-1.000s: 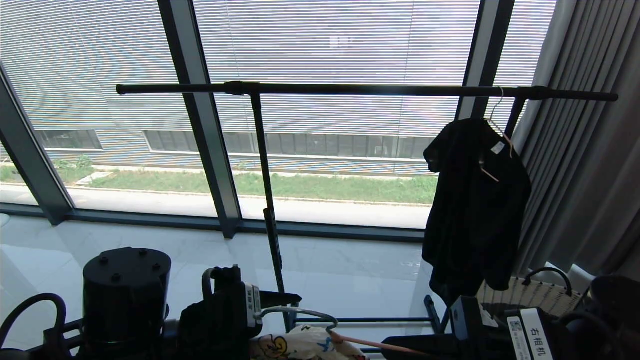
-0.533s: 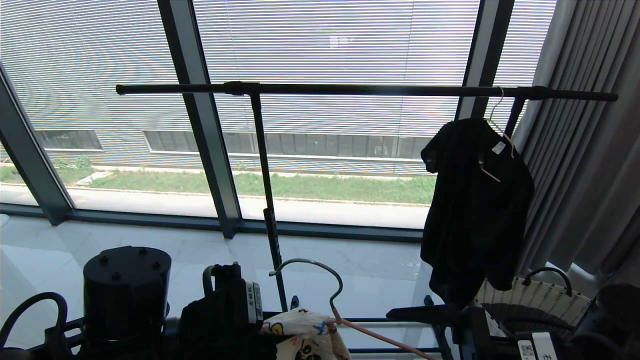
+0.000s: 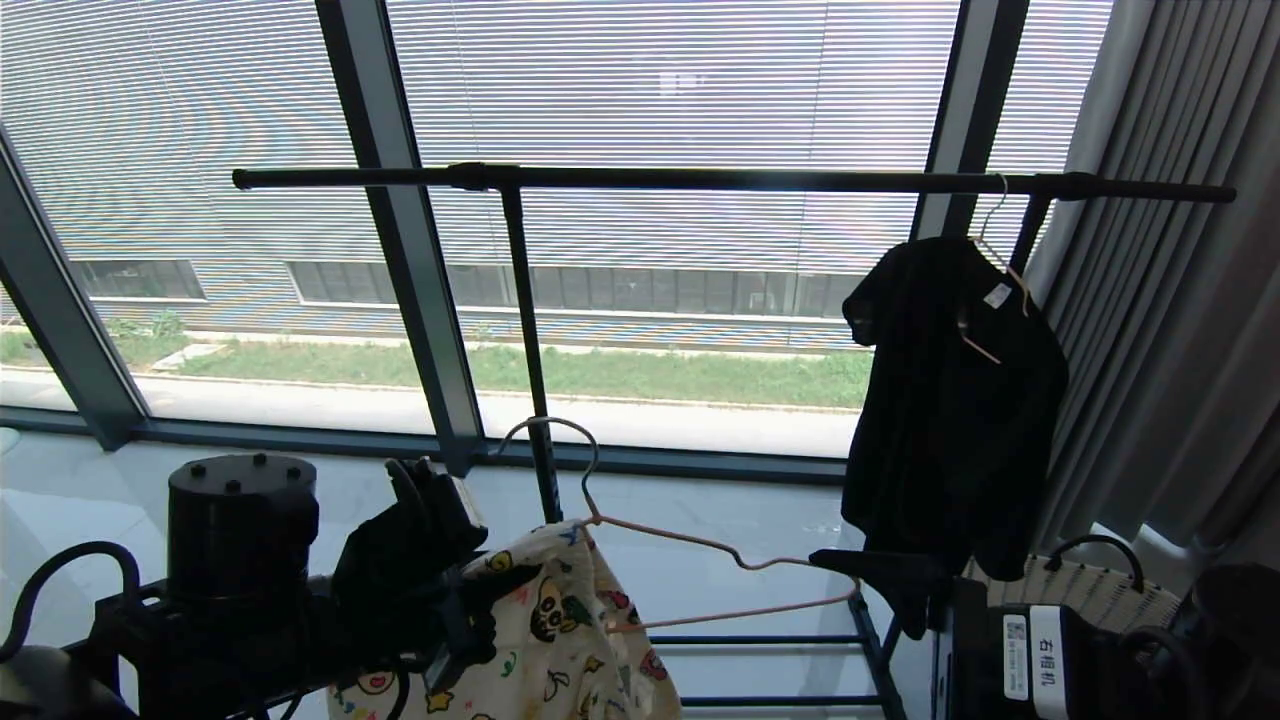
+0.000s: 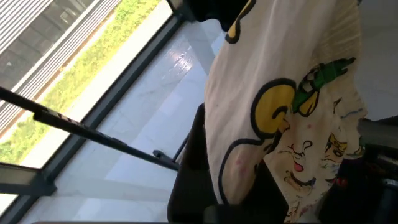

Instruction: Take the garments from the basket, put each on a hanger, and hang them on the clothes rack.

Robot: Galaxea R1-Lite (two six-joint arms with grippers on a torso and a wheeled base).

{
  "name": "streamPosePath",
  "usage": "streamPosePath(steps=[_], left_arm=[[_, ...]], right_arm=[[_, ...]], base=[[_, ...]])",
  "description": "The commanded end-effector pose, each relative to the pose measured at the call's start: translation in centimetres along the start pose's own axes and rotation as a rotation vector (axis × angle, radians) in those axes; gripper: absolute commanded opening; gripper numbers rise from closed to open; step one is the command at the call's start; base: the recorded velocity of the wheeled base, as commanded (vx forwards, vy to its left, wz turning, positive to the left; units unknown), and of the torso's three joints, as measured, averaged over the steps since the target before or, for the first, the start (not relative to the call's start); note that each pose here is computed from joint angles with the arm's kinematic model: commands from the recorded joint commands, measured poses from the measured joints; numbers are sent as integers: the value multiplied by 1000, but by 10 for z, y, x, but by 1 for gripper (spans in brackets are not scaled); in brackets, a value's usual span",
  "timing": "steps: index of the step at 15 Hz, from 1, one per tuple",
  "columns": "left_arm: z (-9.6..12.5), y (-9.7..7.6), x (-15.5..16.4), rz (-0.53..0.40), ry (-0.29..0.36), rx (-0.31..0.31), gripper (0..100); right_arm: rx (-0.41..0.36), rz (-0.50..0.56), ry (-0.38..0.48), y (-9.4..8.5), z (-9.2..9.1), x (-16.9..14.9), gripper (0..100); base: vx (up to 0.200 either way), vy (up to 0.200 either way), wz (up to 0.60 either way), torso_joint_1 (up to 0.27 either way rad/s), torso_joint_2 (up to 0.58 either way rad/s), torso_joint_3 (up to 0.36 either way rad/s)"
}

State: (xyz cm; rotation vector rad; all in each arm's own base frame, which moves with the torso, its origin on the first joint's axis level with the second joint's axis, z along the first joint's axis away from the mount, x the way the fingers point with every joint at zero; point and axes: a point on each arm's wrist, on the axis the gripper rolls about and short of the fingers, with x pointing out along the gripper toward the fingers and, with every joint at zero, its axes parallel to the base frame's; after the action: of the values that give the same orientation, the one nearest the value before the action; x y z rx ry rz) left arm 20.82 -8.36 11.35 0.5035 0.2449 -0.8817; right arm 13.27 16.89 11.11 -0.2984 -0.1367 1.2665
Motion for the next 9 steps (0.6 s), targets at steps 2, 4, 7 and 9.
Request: streamPosePath(steps=[2,4,7,9], left_arm=[[15,40,15,123,-38,-110,0],[38,47,21,191,-84,-142,0],[51,54,22,211,-129,-103,0],[52,53,22,210,-126,-56,0]], right_arm=[[72,27,102,-1,-28,19,100],[184,0,112,-10,-41,46,100],[416,-232,85,-32,-57,92,100],[494,-329,74,-45,-68,104,100]], base=[[0,0,0,0,0,0],[0,0,0,0,0,0],[0,0,0,0,0,0],[0,0,0,0,0,0]])
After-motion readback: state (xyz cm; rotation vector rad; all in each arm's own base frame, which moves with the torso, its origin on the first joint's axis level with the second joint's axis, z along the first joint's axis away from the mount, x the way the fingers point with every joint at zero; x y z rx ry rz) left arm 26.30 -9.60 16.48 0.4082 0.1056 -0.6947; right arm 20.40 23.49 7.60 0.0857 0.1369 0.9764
